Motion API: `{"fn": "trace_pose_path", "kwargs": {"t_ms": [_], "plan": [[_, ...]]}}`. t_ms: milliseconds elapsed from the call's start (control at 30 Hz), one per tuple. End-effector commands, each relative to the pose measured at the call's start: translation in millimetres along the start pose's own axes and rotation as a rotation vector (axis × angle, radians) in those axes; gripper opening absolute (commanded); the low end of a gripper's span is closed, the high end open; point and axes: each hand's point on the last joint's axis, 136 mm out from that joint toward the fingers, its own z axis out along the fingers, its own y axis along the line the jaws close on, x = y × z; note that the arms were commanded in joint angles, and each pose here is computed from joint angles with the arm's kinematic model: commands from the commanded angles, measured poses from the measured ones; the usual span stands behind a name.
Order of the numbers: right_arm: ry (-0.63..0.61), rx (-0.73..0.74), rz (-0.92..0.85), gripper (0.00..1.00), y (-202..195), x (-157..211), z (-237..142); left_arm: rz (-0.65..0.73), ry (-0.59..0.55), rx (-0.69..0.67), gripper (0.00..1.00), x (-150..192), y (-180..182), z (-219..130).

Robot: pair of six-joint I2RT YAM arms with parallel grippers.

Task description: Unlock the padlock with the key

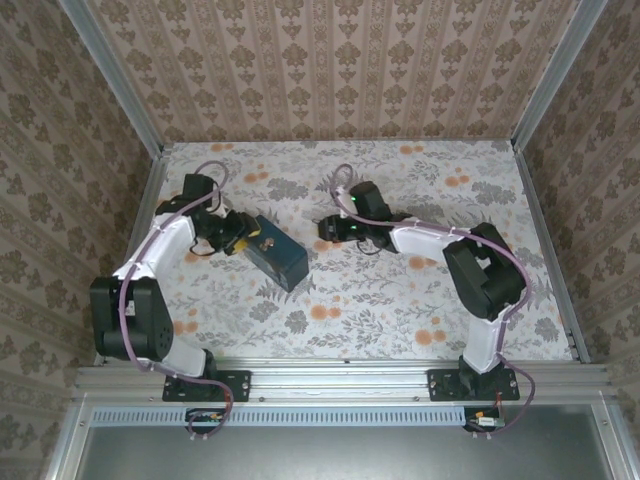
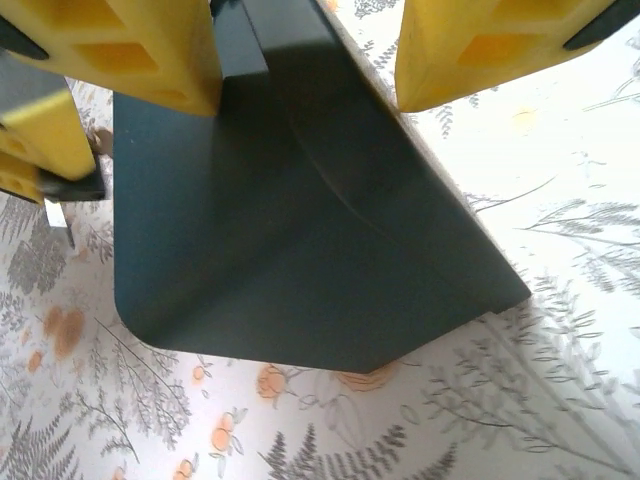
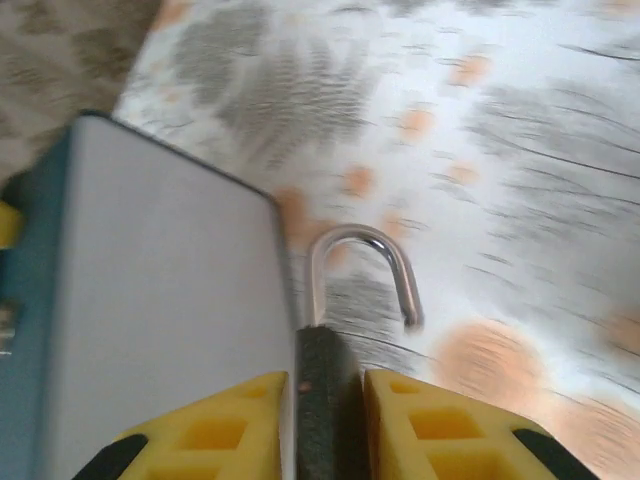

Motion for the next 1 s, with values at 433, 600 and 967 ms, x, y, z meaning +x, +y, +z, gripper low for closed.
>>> {"fn": "trace_pose_path", "kwargs": {"t_ms": [433,600,967], "plan": [[0.03,0.309,-0.034,0.56,-76.8,39.4,-88.8,0.152,-0.033,0.141,0.5,-16.3,-74.3,-24.6],[-0.035,0.243,-0.183,0.74,-8.4,3.5,-117.8,0.131,-0.092,0.113,0.51,-25.9,-58.0,-49.6],[0.011,0.235,-0.368,1.0,111.2,17.0,-56.5,-0.007,-0.166,-0.012,0.51,-31.3,14.2,-63.0]]}}
